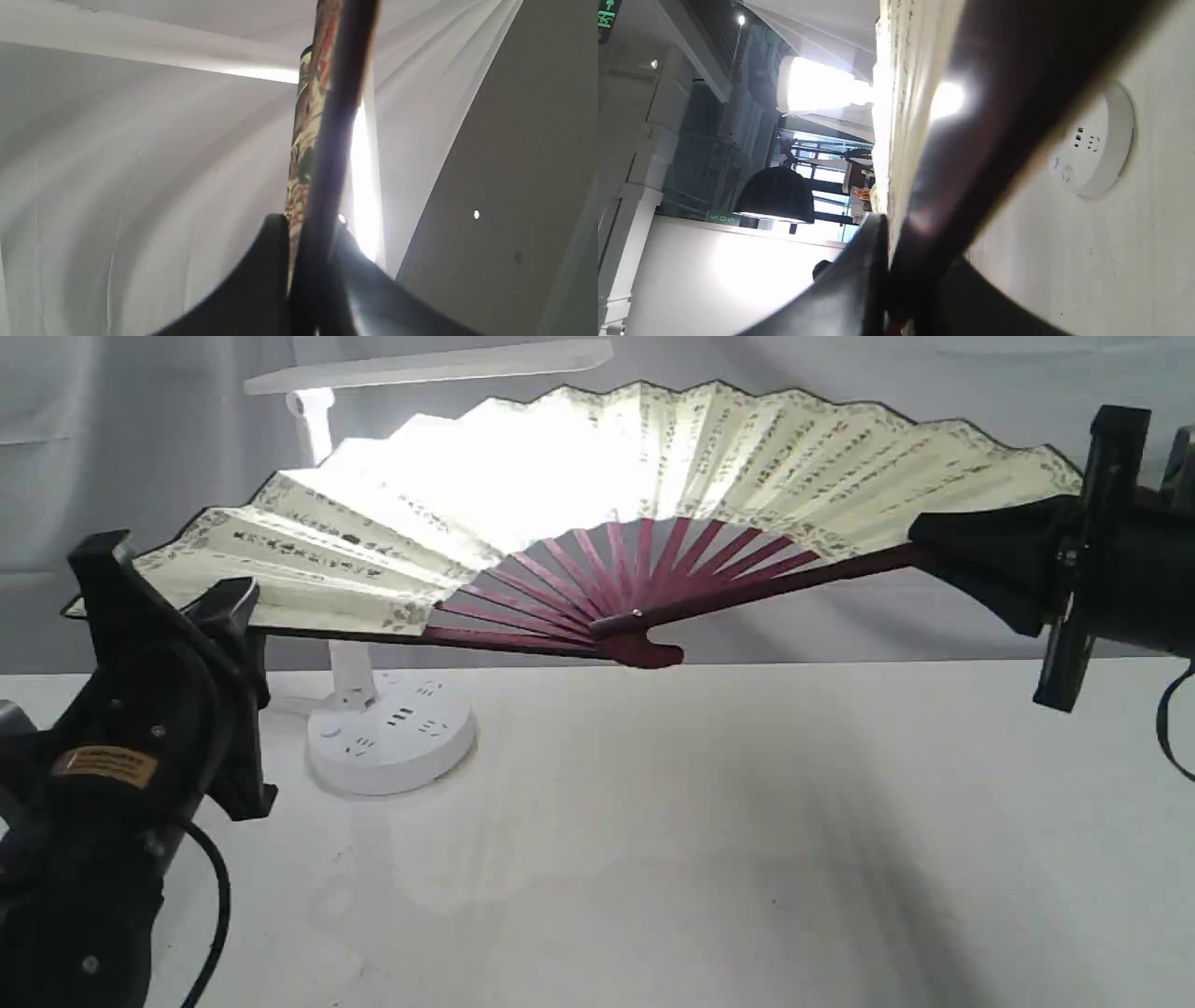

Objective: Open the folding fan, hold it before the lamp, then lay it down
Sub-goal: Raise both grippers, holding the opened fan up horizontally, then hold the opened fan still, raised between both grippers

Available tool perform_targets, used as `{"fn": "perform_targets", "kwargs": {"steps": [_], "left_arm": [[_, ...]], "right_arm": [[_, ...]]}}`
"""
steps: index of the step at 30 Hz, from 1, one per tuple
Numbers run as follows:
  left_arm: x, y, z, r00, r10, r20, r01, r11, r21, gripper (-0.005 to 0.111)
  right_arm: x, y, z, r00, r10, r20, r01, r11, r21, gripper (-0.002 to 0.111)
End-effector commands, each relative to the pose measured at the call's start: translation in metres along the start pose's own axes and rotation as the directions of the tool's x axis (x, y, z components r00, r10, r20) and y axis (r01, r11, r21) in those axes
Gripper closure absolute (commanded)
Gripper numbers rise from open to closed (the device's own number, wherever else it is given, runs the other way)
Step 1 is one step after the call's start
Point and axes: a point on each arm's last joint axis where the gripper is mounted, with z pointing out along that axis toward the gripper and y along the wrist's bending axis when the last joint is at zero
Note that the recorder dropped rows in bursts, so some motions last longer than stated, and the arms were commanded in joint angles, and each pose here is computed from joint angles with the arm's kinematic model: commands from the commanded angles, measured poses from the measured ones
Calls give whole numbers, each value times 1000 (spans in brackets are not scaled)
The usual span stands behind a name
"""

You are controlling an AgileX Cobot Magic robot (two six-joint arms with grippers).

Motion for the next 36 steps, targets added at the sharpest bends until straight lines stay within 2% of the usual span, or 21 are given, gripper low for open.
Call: {"fn": "perform_targets", "kwargs": {"steps": [1,4,9,15,24,31,36], "left_arm": [[-24,-21,0,979,-145,144,137,988,68,107],[-27,-24,0,983,-108,148,106,994,24,107],[-31,-30,0,982,-99,158,91,994,59,107],[-43,-32,4,985,-71,159,68,997,27,107],[-47,-33,5,981,-81,179,76,997,34,107],[-52,-34,5,977,-86,196,79,996,43,107],[-58,-35,8,979,-64,194,57,998,40,107]], "right_arm": [[-3,4,-5,997,-71,44,67,995,67,108],[-2,8,-6,997,-69,45,66,996,62,108],[-1,9,-6,999,-30,39,28,998,52,108],[1,8,-1,999,-17,42,14,998,66,108],[0,8,-1,999,-11,51,7,997,74,108],[-1,30,14,998,-62,10,62,998,23,108],[2,27,24,999,-40,22,39,997,60,108]]}}
